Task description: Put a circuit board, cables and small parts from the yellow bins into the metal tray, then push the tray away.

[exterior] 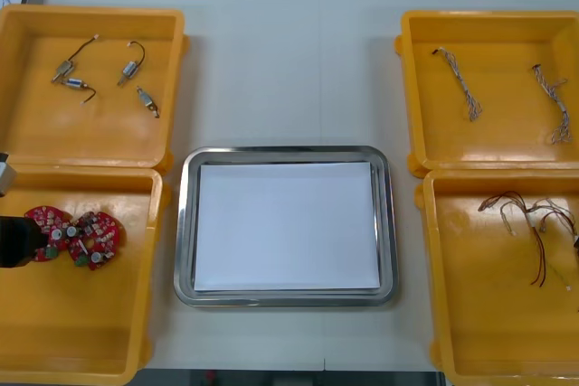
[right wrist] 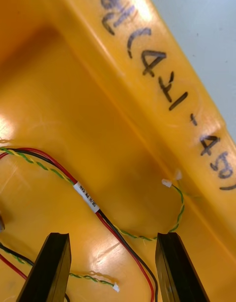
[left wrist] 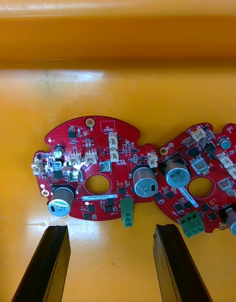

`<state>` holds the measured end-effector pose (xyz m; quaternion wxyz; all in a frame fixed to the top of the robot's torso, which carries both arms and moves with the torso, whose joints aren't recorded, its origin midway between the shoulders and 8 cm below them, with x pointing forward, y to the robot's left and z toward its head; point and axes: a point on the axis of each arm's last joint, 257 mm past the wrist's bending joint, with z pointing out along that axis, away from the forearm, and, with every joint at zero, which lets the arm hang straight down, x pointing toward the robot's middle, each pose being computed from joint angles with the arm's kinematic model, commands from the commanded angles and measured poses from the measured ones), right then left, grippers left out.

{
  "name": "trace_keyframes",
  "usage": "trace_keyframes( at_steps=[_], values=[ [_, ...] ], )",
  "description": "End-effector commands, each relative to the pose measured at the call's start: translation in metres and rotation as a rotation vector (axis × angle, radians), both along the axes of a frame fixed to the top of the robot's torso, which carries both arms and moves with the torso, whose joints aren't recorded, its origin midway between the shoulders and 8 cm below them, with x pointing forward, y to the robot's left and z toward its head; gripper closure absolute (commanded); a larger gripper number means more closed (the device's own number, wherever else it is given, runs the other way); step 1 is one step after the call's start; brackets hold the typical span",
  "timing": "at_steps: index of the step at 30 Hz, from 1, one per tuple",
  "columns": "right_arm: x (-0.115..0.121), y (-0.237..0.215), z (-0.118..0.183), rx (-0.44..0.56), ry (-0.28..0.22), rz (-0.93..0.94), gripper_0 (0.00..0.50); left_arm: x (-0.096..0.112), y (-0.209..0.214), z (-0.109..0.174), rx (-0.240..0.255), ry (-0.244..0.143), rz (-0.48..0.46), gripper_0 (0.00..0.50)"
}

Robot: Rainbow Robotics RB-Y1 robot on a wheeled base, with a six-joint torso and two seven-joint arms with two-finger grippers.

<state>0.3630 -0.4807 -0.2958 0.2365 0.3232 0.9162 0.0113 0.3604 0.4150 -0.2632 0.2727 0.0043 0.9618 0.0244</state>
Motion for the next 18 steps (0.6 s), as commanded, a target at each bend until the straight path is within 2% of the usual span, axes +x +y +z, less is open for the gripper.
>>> trace_keyframes(
  at_steps=[1,5,18],
  values=[
    [-0.008,0.001,-0.011,0.024,0.009,-0.042,0.0,-0.01,-0.005,-0.017,0.082,0.016,-0.117,0.0],
    [-0.007,0.003,-0.017,0.039,0.005,-0.048,0.0,-0.008,-0.003,-0.019,0.114,0.011,-0.119,0.0],
    [-0.006,0.012,-0.031,0.064,0.01,-0.047,0.0,-0.01,-0.008,-0.029,0.136,0.021,-0.138,0.0]
  ],
)
